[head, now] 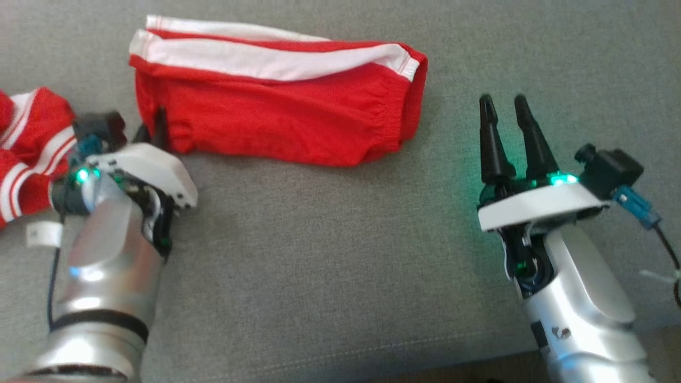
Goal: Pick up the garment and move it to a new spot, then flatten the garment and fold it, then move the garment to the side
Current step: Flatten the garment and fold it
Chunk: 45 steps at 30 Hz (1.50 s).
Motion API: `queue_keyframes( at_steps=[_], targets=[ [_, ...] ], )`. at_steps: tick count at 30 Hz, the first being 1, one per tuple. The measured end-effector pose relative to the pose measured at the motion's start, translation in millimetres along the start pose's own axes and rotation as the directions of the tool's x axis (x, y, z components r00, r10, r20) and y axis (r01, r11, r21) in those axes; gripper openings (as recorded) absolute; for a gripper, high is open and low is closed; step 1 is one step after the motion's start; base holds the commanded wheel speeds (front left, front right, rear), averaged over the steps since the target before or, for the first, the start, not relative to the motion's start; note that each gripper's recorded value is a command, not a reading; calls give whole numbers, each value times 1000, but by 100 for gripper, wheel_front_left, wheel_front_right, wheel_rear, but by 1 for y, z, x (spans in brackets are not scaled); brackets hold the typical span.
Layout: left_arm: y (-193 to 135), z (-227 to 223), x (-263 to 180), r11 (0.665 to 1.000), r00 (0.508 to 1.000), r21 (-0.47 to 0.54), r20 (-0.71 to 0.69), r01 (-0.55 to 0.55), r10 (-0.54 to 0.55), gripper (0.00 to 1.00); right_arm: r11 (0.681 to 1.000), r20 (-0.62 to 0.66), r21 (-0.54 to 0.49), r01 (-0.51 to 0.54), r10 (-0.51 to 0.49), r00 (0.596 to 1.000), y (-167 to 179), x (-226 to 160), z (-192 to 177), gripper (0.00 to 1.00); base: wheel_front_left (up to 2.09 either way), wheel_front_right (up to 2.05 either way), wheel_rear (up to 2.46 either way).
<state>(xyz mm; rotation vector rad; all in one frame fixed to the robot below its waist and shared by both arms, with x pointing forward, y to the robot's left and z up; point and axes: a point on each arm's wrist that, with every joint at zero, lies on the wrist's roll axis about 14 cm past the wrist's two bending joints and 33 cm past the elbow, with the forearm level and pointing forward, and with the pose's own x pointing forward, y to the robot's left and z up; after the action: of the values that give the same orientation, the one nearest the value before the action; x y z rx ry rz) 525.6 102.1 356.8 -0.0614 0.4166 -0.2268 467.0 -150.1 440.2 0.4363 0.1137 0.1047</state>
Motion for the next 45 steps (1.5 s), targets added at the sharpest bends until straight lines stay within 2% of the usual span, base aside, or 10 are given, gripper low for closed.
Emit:
queue_keyframes(
  at_steps=[13, 15, 16, 26, 34, 40, 45],
  targets=[
    [0, -20, -63, 995, 997, -65, 1, -74, 74, 0, 1000, -28, 5, -4, 4, 1000, 11, -27, -7, 100, 0, 0, 0],
    [5, -22, -71, 993, 995, -72, 4, -97, 98, 44, 1000, -37, 2, -11, 11, 999, 14, -29, -10, 100, 0, 0, 0],
    [8, -23, -75, 991, 994, -75, 7, -107, 108, 100, 1000, -42, 3, -14, 14, 999, 16, -30, -12, 100, 0, 0, 0],
    [22, -18, -99, 985, 984, -70, 67, -159, 164, 100, 993, -115, -1, -114, 113, 987, 49, -24, -36, 100, 0, 0, 0],
    [27, -32, -120, 979, 980, -89, 56, -183, 189, 100, 977, -110, -34, -211, 206, 972, 82, 14, -30, 100, 0, 0, 0],
    [29, -27, -126, 976, 977, -104, 75, -192, 200, 100, 983, -215, -91, -158, 135, 967, 59, 20, -61, 100, 0, 0, 0],
    [30, -27, -128, 972, 975, -124, 79, -199, 209, 100, 985, -319, -116, -130, 87, 944, 44, 19, -94, 100, 0, 0, 0]
  ],
)
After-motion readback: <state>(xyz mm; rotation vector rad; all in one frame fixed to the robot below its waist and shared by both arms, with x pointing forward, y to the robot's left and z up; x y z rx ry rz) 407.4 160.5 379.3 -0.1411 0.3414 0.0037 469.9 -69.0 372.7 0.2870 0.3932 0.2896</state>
